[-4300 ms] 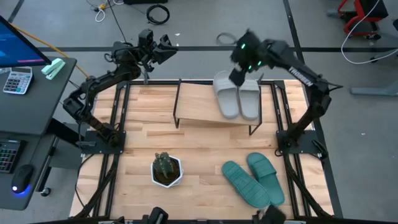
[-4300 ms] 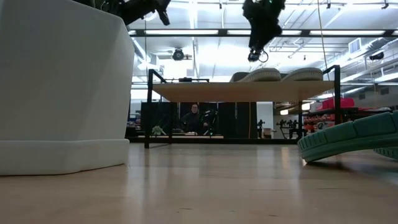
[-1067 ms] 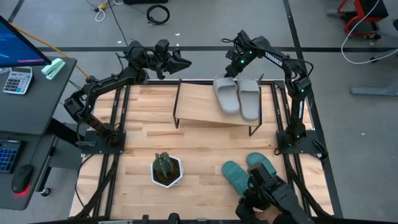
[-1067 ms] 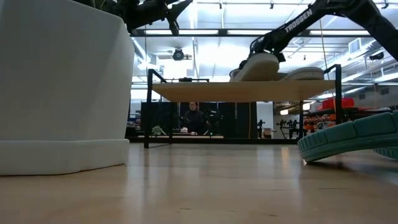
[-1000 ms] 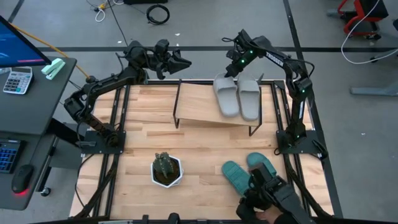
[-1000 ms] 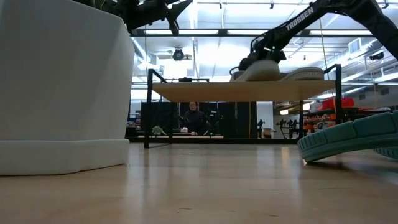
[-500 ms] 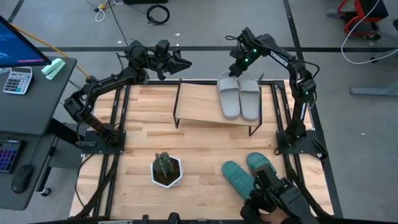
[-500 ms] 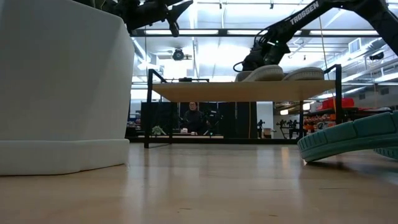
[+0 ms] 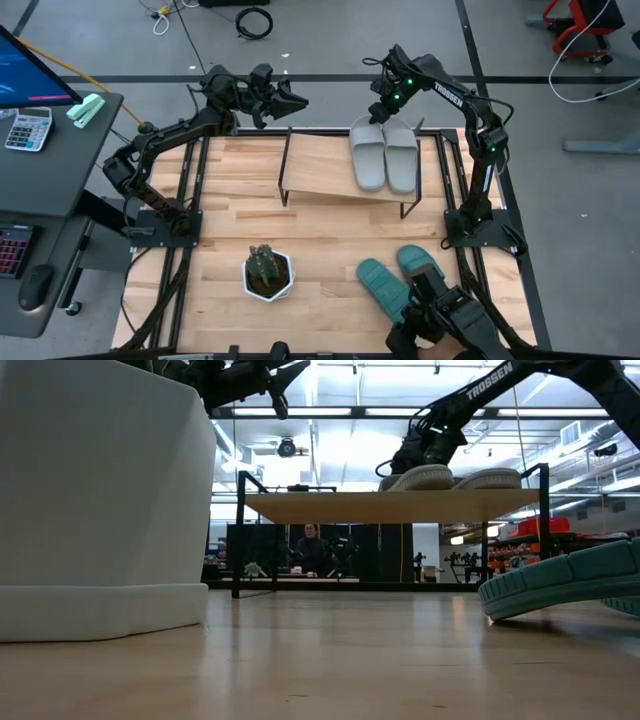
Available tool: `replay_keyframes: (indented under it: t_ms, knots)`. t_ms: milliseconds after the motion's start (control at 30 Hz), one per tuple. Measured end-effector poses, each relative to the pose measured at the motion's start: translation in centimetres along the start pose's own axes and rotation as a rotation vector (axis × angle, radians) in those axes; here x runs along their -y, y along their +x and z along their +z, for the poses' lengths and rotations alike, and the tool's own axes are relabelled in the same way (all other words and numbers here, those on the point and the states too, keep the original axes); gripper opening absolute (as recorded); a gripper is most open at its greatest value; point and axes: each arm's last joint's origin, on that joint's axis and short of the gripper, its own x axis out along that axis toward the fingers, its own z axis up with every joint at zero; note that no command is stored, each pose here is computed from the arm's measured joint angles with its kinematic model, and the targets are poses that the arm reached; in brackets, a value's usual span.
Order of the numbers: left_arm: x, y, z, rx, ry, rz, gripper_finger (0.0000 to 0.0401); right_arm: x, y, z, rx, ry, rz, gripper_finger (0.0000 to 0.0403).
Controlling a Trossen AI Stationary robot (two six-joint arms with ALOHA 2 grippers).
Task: Pick and place slides into the shelf
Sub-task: Put the gray slide on the shelf, then put the left green slide on the shelf
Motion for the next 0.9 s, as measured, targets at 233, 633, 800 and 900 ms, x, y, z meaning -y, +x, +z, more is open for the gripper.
replay_keyframes:
  t_ms: [233,633,800,900]
  knots:
    - [0.0,0.0,0.0,0.0,0.006,0.0,0.0089,-0.1,-0.5,0.0,-0.024,0.005,-0.054,0.0155]
    - [0.0,0.0,0.0,0.0,0.021,0.001,0.0087,-1.8,-4.4,1.5,0.031,-0.043,-0.209,0.0189]
    - [0.0,0.0,0.0,-0.003,0.016,0.003,0.0091,-3.5,-7.3,1.5,0.026,-0.016,-0.259,0.0188]
    - [-0.2,0.1,-0.3,-0.023,-0.001,0.006,0.0088,-4.2,-8.4,1.1,0.004,0.04,-0.287,0.0188]
